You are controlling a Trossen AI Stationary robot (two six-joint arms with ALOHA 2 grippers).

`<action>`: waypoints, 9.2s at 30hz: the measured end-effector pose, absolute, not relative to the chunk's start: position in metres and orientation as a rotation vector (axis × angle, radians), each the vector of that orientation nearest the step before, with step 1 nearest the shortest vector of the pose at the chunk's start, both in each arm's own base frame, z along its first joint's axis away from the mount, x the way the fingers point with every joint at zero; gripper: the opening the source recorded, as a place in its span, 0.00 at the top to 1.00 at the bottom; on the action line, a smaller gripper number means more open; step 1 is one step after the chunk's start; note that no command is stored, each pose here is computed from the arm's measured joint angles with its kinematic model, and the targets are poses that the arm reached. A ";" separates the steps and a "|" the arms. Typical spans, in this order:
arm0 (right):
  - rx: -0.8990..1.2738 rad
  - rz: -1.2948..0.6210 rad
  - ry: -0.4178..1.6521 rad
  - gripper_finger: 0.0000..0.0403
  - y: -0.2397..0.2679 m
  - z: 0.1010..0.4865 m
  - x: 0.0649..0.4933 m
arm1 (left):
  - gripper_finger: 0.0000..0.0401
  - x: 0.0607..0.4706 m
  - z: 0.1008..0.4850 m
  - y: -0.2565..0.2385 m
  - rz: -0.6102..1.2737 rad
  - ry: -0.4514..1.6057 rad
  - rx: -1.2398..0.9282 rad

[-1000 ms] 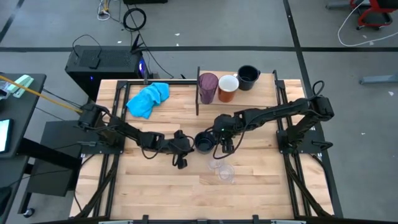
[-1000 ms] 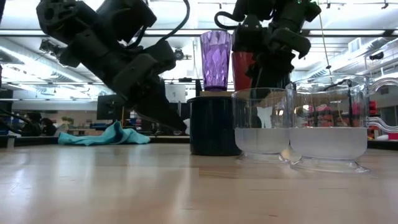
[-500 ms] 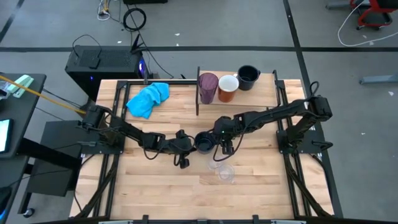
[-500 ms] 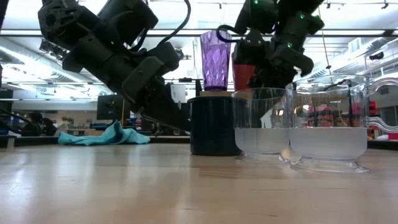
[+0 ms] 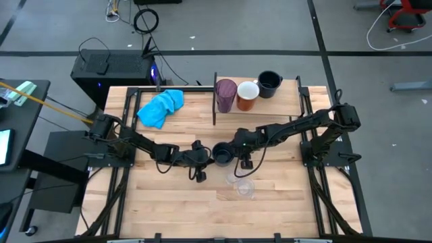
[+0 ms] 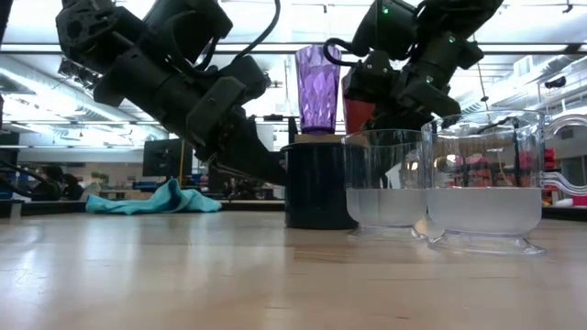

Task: Stack small to large cups/mugs on shelf
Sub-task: Put the black mug on the shelf aligned with the other black mug, then adjust the black mugs on the shelf

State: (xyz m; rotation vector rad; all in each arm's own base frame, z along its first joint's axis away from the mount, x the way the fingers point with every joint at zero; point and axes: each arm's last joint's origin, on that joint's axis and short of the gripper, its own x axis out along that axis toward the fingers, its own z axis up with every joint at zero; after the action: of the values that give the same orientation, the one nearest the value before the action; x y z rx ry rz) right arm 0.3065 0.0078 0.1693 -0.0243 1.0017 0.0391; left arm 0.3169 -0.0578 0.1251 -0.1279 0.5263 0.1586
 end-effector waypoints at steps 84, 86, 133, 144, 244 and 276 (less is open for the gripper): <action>-0.034 -0.433 1.053 0.85 -0.048 0.332 0.131 | 0.95 0.308 0.144 -0.062 0.097 0.555 -0.110; -0.017 -0.429 1.035 0.85 -0.054 0.333 0.131 | 0.94 0.308 0.144 -0.062 0.097 0.553 -0.111; 0.139 -0.477 1.016 0.80 -0.099 0.311 0.134 | 0.96 0.307 0.145 -0.064 0.088 0.547 -0.109; 0.115 -0.517 1.039 0.78 -0.099 0.311 0.132 | 0.97 0.307 0.145 -0.064 0.088 0.548 -0.109; 0.014 -0.571 1.088 0.65 -0.080 0.317 0.140 | 0.94 0.296 0.162 -0.067 0.079 0.567 -0.123; -0.035 -0.598 1.114 0.65 -0.096 0.312 0.133 | 0.96 0.296 0.162 -0.067 0.080 0.568 -0.125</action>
State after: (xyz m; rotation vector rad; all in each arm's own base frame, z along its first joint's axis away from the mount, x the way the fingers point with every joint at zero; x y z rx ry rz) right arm 0.1327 -0.0960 0.3119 -0.0346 1.1138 -0.5982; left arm 0.2961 -0.0672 0.1623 -0.1251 0.5675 0.0795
